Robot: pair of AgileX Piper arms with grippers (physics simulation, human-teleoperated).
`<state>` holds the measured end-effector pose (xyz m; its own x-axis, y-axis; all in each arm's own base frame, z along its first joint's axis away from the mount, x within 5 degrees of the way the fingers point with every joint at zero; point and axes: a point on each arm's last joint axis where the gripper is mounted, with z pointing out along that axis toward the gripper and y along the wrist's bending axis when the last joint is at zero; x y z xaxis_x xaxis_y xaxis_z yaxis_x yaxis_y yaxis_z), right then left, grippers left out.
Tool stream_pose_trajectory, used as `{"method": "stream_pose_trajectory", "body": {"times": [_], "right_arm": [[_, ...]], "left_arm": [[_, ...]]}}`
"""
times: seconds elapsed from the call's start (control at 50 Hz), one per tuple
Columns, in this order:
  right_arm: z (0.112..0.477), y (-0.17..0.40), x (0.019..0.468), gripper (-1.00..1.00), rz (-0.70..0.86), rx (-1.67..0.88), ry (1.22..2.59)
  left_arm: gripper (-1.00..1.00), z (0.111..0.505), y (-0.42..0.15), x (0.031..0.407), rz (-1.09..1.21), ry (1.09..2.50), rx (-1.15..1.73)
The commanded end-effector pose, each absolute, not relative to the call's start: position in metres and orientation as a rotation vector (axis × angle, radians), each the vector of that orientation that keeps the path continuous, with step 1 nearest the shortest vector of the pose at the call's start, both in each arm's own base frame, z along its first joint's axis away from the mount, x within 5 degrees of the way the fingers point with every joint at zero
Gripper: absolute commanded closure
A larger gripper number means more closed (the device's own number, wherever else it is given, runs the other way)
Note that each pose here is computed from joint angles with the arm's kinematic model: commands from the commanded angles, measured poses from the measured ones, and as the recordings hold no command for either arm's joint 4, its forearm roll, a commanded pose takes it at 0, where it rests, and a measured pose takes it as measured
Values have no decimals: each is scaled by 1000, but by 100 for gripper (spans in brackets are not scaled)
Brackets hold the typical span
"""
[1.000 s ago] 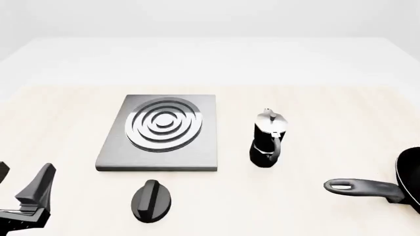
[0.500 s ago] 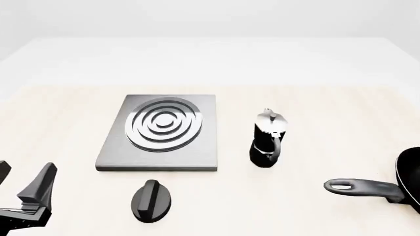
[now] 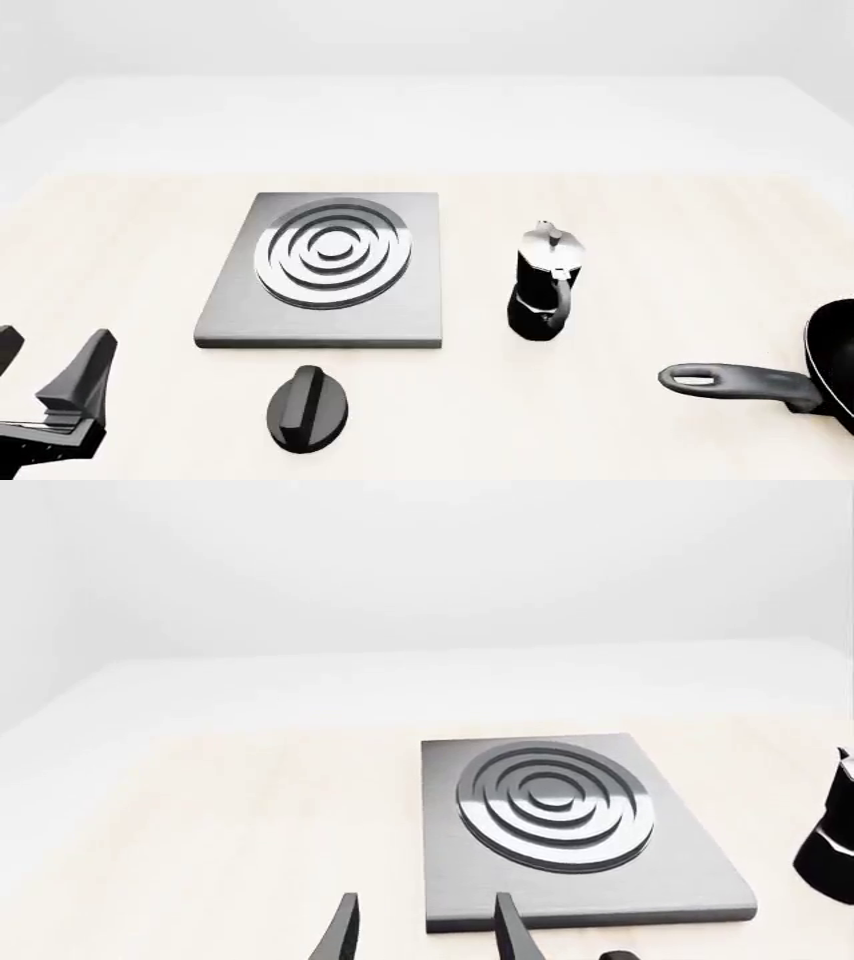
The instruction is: Put the frying pan on the stove.
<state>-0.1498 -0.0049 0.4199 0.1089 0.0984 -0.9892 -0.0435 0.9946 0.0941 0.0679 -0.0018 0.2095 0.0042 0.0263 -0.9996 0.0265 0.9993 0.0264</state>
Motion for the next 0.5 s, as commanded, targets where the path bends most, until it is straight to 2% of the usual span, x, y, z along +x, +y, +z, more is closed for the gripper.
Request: {"method": "stream_pose_trajectory", "body": {"times": [0.02,0.2,0.5], "right_arm": [[418,-1,-149,-100,87,72,1477],[419,2,-151,-100,76,90,1468],[430,-4,-175,-100,104,51,1377]], "left_arm": [[-100,210,-2,65,-18,1553,34],[-100,209,-2,64,-12,1556,44],[-100,209,-4,62,-23,1556,79]]}}
